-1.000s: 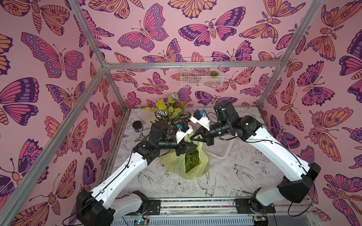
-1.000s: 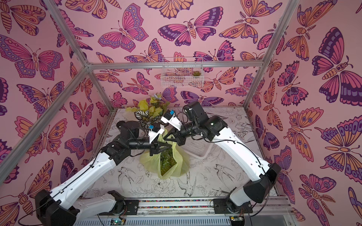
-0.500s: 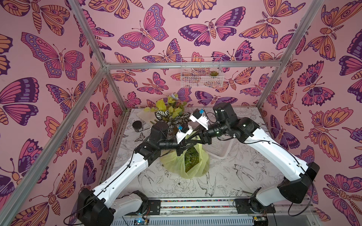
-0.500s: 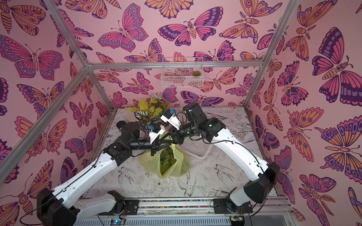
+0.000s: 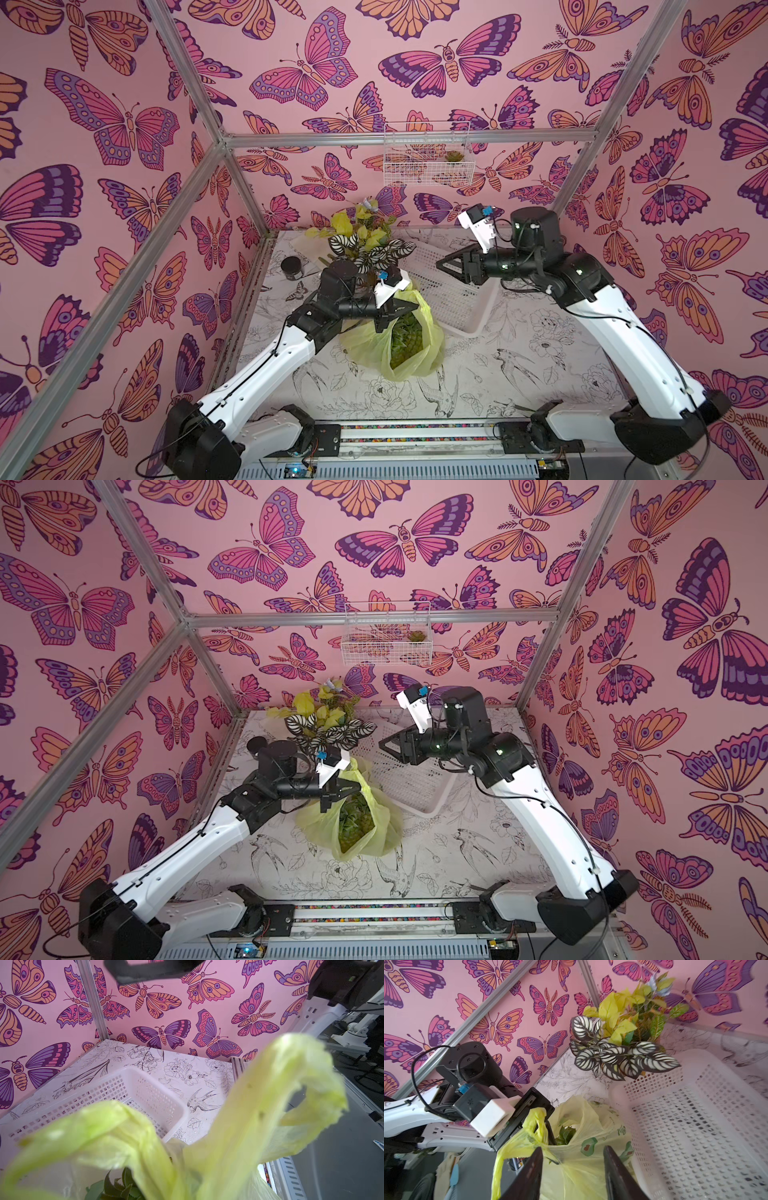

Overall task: Place the pineapple into a plastic bag & tie a knot
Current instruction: Cross the plastic bag at the center of the board.

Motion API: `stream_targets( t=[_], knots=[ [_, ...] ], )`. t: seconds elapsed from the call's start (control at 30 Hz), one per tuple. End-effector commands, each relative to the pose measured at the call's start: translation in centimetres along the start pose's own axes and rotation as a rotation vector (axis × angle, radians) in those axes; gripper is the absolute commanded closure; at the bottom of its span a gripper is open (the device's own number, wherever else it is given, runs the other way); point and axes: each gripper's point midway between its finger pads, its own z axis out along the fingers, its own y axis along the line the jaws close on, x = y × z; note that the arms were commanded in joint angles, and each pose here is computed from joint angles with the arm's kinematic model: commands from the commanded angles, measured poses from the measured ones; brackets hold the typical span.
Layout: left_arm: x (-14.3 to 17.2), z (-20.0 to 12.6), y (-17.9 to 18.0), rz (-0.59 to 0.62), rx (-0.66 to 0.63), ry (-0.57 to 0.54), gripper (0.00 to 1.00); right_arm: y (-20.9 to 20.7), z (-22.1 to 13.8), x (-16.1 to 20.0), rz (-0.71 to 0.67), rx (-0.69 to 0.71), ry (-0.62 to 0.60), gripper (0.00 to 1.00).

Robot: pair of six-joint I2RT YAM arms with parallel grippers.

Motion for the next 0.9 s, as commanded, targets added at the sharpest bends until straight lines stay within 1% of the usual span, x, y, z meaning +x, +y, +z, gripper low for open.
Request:
stream_targets(
  t=[0.0, 0.1, 0.17, 0.3, 0.43, 0.6, 0.67, 0.73, 0.8, 0.87],
  knots=[
    [-0.2, 0.0, -0.7, 0.043, 0.037, -0.019, 1.0, 1.7, 1.9, 1.3, 0.11, -0.155, 0.124, 0.51],
    [-0.1, 0.1, -0.8, 0.046, 0.04, -0.018, 1.0, 3.2, 3.0, 1.8, 0.123, -0.265, 0.176, 0.45],
    [-0.1, 0.1, -0.8, 0.045, 0.042, -0.017, 1.0, 3.7, 3.7, 2.0, 0.129, -0.3, 0.196, 0.43],
    [0.0, 0.2, -0.8, 0.045, 0.045, -0.016, 1.0, 4.9, 4.7, 2.2, 0.126, -0.379, 0.22, 0.44],
    [0.1, 0.2, -0.8, 0.041, 0.046, -0.014, 1.0, 5.1, 5.4, 2.4, 0.14, -0.42, 0.229, 0.46],
    [0.1, 0.3, -0.8, 0.039, 0.049, -0.013, 1.0, 5.1, 5.3, 2.8, 0.14, -0.419, 0.233, 0.45],
    [0.1, 0.4, -0.8, 0.037, 0.052, -0.012, 1.0, 4.9, 5.5, 3.1, 0.138, -0.411, 0.242, 0.49],
    [0.1, 0.4, -0.8, 0.037, 0.055, -0.013, 1.0, 4.7, 5.8, 3.6, 0.139, -0.402, 0.262, 0.59],
    [0.1, 0.5, -0.8, 0.036, 0.057, -0.012, 1.0, 4.8, 6.0, 4.0, 0.135, -0.402, 0.281, 0.66],
    [0.0, 0.5, -0.8, 0.037, 0.057, -0.013, 1.0, 5.0, 5.9, 4.0, 0.127, -0.405, 0.286, 0.7]
  ],
)
